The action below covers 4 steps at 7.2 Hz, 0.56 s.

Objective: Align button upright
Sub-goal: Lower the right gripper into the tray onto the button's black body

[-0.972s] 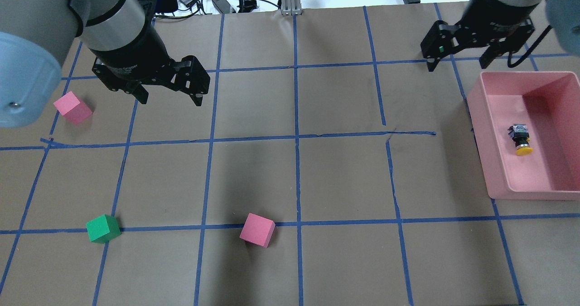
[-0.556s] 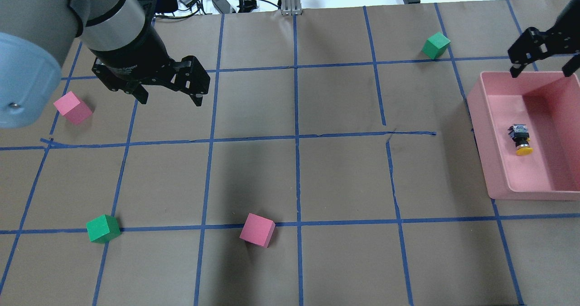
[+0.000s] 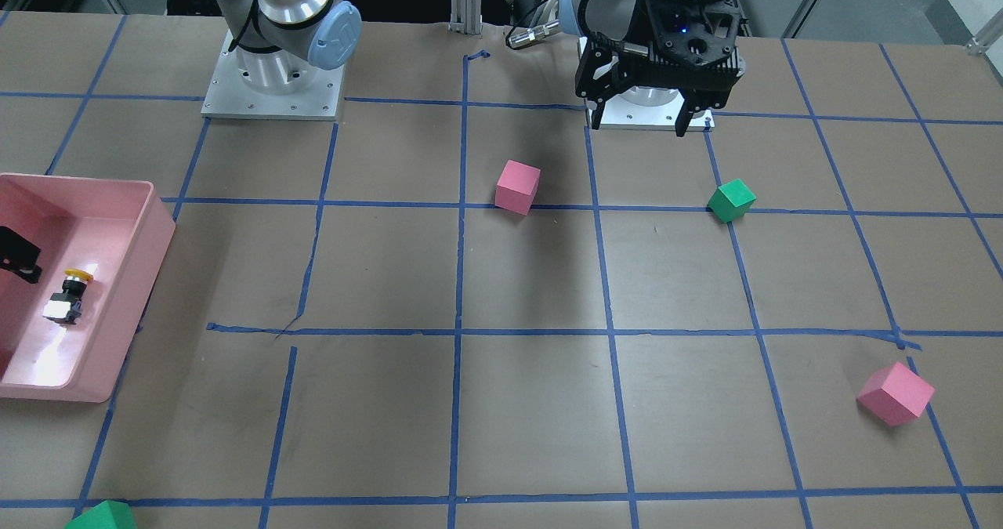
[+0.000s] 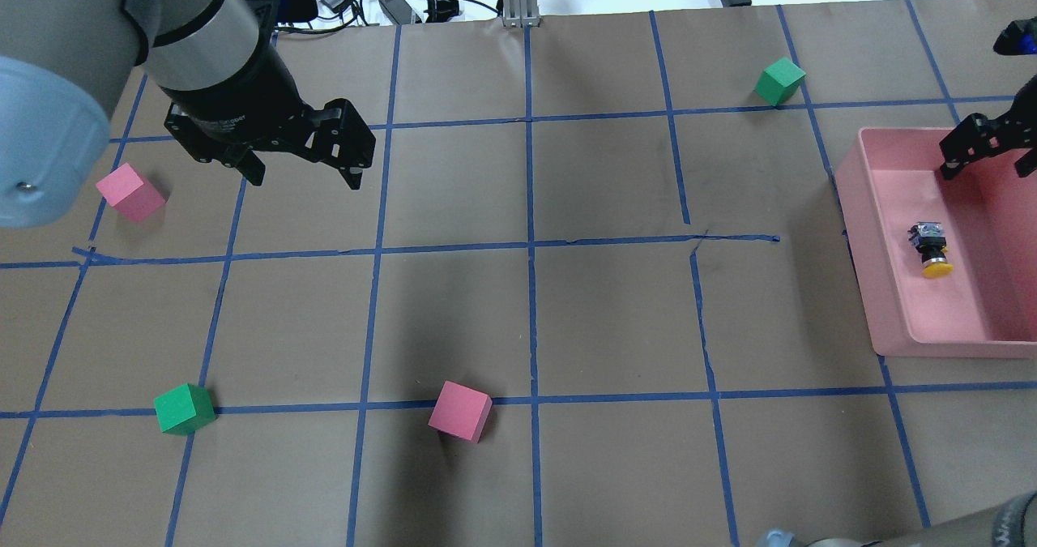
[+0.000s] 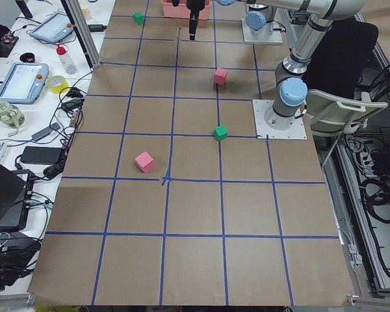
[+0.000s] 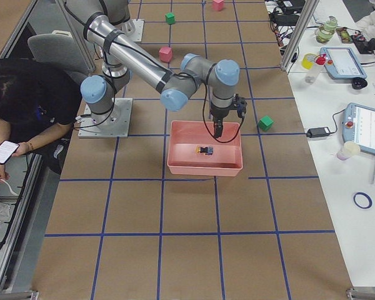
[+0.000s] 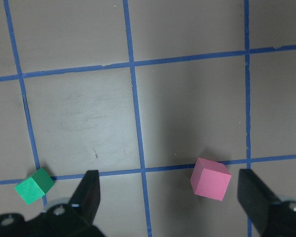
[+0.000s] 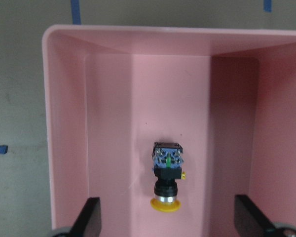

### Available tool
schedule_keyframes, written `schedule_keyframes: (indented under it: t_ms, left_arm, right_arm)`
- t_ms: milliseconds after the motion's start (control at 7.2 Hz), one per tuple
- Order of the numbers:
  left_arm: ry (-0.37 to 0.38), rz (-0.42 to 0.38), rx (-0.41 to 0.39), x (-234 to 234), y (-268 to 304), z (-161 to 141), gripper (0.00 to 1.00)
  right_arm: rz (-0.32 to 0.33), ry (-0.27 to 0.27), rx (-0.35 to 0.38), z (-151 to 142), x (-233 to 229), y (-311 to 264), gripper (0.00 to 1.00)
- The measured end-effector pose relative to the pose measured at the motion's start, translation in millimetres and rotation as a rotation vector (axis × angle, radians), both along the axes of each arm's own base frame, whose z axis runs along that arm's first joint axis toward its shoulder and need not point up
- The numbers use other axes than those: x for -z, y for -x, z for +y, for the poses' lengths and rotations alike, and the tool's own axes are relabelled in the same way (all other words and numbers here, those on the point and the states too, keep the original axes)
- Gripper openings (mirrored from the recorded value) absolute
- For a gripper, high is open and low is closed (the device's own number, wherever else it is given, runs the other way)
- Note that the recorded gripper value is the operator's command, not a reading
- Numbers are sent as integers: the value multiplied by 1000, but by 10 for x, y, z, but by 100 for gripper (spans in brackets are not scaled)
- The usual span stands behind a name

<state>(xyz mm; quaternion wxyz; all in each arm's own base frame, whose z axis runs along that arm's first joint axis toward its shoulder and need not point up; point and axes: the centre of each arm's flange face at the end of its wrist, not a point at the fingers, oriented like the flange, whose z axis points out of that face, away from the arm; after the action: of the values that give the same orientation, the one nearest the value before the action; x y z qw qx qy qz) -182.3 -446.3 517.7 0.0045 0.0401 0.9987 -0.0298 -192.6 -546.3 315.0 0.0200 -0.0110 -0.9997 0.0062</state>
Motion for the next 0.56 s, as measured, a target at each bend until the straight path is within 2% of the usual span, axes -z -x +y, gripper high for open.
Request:
schedule_keyframes:
  t_ms: [278, 556]
  left_arm:
    - [-1, 0, 0, 4, -5, -12, 100]
    - [-1, 0, 12, 1, 5, -50, 100]
  right_arm:
    - [-20, 10, -9, 90, 466, -27, 95]
    - [-30, -6, 5, 175, 645, 31, 95]
